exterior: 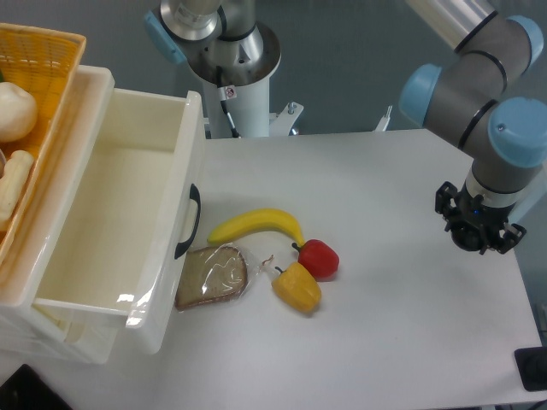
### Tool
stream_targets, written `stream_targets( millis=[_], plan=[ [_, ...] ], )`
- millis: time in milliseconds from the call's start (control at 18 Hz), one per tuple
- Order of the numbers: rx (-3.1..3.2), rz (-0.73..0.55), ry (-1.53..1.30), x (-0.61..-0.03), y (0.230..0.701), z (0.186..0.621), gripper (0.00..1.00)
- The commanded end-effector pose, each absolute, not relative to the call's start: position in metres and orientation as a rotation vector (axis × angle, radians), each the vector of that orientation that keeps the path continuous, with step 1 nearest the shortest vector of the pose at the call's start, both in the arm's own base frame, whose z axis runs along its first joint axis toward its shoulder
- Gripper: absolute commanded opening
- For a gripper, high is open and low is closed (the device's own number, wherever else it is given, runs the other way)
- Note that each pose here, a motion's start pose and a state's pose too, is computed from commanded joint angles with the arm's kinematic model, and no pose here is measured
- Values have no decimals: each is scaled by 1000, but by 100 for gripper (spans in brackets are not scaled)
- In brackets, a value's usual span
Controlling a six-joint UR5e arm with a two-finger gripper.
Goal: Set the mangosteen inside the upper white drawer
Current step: 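Carry the held dark mangosteen with the gripper toward the open white drawer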
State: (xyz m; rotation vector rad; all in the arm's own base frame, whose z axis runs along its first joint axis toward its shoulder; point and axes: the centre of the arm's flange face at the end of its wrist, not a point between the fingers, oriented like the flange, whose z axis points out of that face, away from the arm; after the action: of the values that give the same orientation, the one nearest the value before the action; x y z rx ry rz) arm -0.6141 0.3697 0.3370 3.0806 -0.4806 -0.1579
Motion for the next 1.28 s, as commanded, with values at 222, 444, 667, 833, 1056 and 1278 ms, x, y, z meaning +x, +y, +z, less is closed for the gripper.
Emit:
stream_targets(
  millis=[222, 444, 667, 833, 1056, 1278],
  plan=[
    [3148, -140, -372, -603, 373, 355, 0],
    [3212, -130, -312, -568, 385, 380, 0],
    [3373, -87, -280, -517, 392, 418, 0],
    [3465, -74, -296, -464, 403, 448, 0],
    [3565, -83, -289, -414, 417, 491, 0],
    [3593, -67, -344, -355, 439, 513, 3]
  ],
)
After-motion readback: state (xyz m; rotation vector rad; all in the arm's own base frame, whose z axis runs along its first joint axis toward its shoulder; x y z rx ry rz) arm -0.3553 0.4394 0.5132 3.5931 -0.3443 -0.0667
